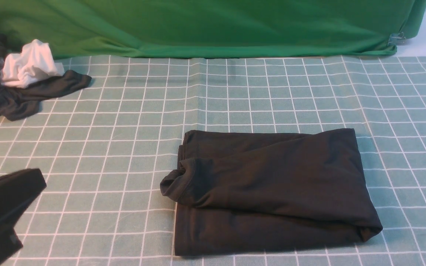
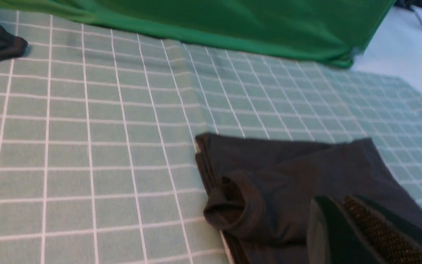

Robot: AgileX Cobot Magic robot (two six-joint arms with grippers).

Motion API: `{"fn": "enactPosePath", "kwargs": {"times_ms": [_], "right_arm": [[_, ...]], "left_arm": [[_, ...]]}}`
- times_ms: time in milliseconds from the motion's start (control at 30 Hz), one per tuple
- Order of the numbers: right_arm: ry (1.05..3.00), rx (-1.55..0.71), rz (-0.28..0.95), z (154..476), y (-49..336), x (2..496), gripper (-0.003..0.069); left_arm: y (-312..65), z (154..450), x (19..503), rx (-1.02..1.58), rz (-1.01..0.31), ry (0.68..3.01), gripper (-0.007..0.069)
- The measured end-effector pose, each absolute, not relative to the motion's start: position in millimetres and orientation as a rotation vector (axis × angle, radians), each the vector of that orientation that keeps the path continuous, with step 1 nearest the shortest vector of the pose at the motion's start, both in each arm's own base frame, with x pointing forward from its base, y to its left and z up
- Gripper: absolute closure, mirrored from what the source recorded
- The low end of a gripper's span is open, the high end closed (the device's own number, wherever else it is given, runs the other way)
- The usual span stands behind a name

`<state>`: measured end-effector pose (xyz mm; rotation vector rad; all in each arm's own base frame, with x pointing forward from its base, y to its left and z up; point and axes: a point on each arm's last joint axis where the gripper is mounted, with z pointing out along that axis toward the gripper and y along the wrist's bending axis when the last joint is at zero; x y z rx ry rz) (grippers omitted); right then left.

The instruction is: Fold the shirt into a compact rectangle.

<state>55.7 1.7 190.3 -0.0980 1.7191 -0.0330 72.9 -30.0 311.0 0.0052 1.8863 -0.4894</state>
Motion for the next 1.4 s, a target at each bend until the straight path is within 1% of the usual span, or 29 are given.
{"fn": "enactPosePath", "kwargs": {"times_ms": [133, 333, 500, 633, 700, 733, 767, 833, 867, 933, 967, 1000, 1033, 1067, 1100, 1400], "right_arm": [[1.718, -0.098, -0.033, 190, 2, 56, 0.0423], [1.716, -0.098, -0.033, 191, 2, 56, 0.0421], [1.716, -0.098, -0.033, 191, 2, 56, 0.0421], [1.716, -0.098, -0.033, 191, 2, 56, 0.0421], [1.716, -0.098, -0.033, 191, 2, 56, 0.0421], [1.716, -0.098, -0.033, 191, 2, 56, 0.0421], [1.716, -0.098, -0.033, 191, 2, 56, 0.0421], [1.716, -0.098, -0.033, 191, 2, 56, 0.0421], [1.716, -0.098, -0.033, 191, 2, 56, 0.0421], [1.716, -0.098, -0.033, 191, 2, 56, 0.0421], [1.716, -0.098, -0.033, 191, 2, 56, 0.0421], [1.716, -0.098, -0.033, 191, 2, 56, 0.0421], [1.716, -0.098, -0.033, 191, 2, 56, 0.0421], [1.715, -0.098, -0.033, 191, 2, 56, 0.0421], [1.715, -0.098, -0.033, 191, 2, 56, 0.0421], [1.72, -0.098, -0.033, 189, 2, 56, 0.0421]], "left_arm": [[-27, 315, 75, -0.017, -0.464, 1.83, 0.061], [-25, 314, 76, 0.02, -0.396, 1.827, 0.061], [-24, 313, 76, 0.035, -0.372, 1.829, 0.061], [-22, 311, 78, 0.063, -0.308, 1.827, 0.061], [-18, 300, 79, 0.07, -0.246, 1.803, 0.061], [-18, 299, 79, 0.071, -0.24, 1.801, 0.061], [-15, 285, 78, 0.073, -0.188, 1.774, 0.061], [-13, 276, 75, 0.067, -0.165, 1.756, 0.061], [-10, 257, 72, 0.053, -0.13, 1.744, 0.061], [-8, 243, 69, 0.054, -0.103, 1.744, 0.061], [-6, 223, 63, 0.035, -0.094, 1.745, 0.061], [-6, 218, 63, 0.037, -0.087, 1.753, 0.061], [-5, 201, 59, 0.018, -0.092, 1.756, 0.061], [-4, 194, 57, 0.007, -0.098, 1.746, 0.061], [-4, 190, 56, 0.004, -0.101, 1.746, 0.061], [-4, 191, 55, 0.029, -0.077, 1.722, 0.0602]]}}
